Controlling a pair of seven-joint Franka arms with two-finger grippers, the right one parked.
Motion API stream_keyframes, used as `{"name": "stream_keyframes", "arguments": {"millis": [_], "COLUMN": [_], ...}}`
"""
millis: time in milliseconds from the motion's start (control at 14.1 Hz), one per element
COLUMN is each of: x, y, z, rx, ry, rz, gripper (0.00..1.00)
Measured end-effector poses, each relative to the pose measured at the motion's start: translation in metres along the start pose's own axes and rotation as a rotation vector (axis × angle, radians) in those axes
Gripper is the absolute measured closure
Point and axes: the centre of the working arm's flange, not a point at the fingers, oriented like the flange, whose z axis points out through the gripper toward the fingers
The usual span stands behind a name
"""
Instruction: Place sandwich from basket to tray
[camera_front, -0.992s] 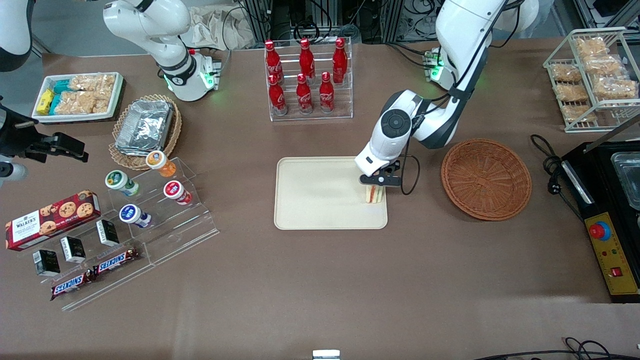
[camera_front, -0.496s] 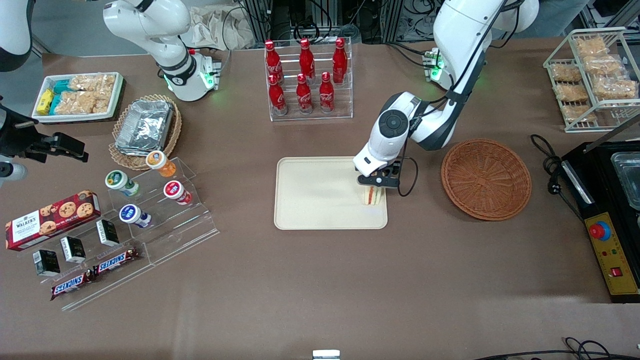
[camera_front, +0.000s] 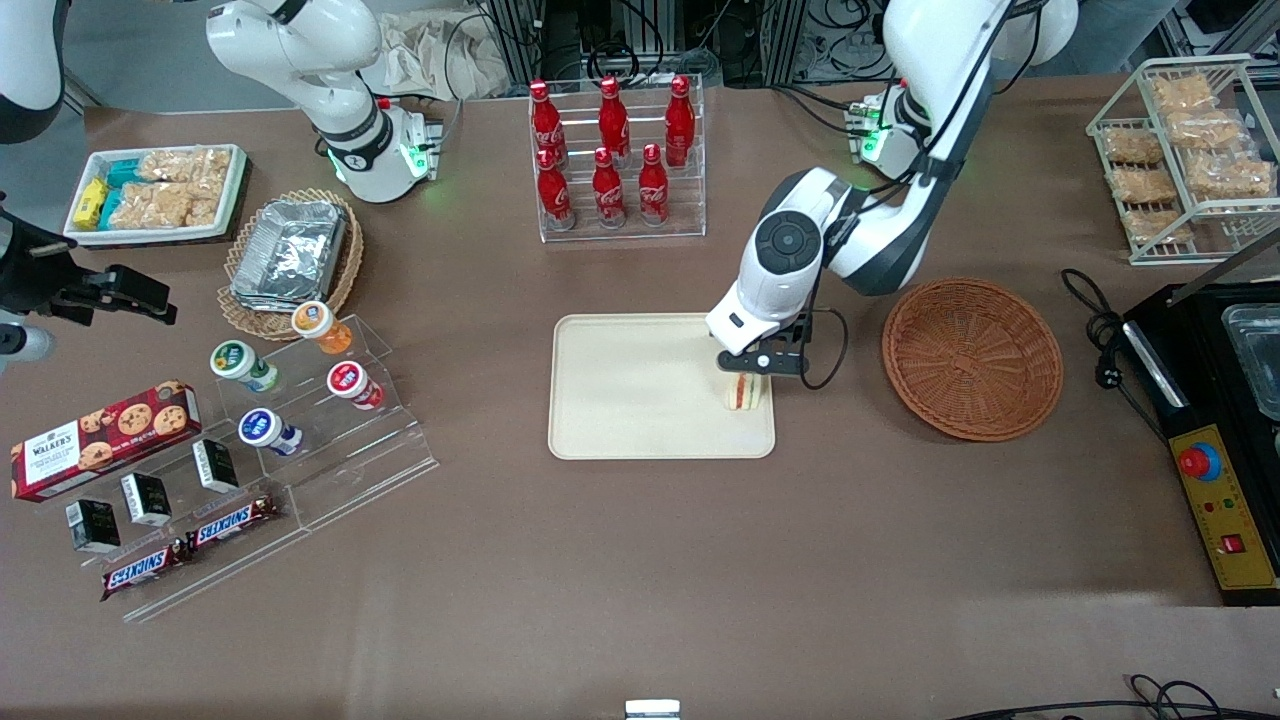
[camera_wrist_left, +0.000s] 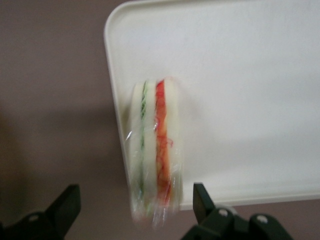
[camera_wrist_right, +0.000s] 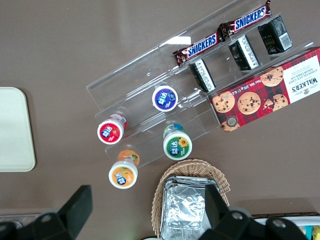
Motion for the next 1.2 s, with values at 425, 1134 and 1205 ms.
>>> {"name": "stream_keyframes", "arguments": {"millis": [425,1134,1205], "x": [0.044,0.056,0.05], "y": [-0.095,-0.318,-0.32], "z": [-0.16,-0.27,-0.28], "rx": [-0.015,-0.095,-0.092], "ry": [-0.066,0.059,0.072], "rz": [0.031,-0.117,-0.121], "gripper": [0.0,0.0,0.0]}}
